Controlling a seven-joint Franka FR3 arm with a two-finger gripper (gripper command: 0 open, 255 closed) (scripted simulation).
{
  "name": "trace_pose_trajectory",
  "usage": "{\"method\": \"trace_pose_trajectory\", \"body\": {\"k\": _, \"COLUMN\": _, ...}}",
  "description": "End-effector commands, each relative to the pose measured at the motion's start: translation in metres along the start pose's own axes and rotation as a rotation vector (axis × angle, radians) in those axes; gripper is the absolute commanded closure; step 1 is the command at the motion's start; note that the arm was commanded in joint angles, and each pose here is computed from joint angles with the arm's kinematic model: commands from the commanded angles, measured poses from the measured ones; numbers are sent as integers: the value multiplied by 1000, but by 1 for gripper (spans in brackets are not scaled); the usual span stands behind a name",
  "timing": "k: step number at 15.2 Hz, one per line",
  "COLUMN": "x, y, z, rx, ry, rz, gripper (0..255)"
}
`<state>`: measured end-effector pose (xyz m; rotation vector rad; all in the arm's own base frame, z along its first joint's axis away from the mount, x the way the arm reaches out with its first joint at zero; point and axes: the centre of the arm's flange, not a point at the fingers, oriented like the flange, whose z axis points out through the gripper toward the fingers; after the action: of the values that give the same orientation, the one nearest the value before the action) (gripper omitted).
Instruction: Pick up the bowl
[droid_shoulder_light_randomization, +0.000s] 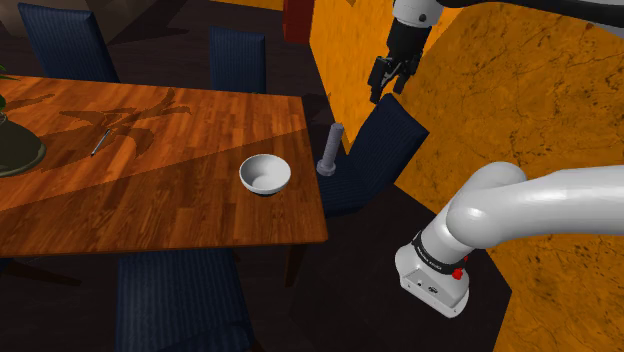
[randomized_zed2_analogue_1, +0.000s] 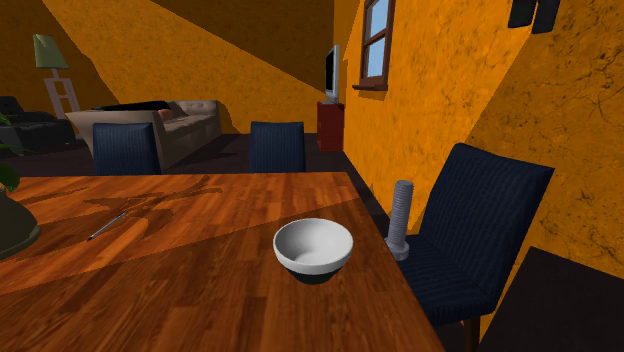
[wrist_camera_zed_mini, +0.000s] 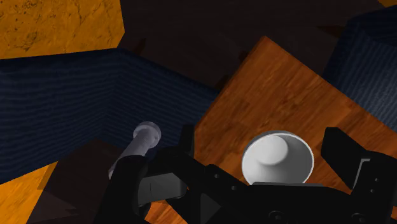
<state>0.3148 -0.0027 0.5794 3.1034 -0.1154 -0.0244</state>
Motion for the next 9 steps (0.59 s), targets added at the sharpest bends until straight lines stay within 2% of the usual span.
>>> {"method": "trace_pose_trajectory", "body": {"k": 1, "x": 0, "y": 0, "z": 0, "rx": 0, "ry": 0, "rz": 0, "gripper": 0}}
{"method": "trace_pose_trajectory", "body": {"k": 9, "x": 55, "y": -57, "z": 72, "rx": -19, "ry": 7, "rz": 9, "gripper": 0}}
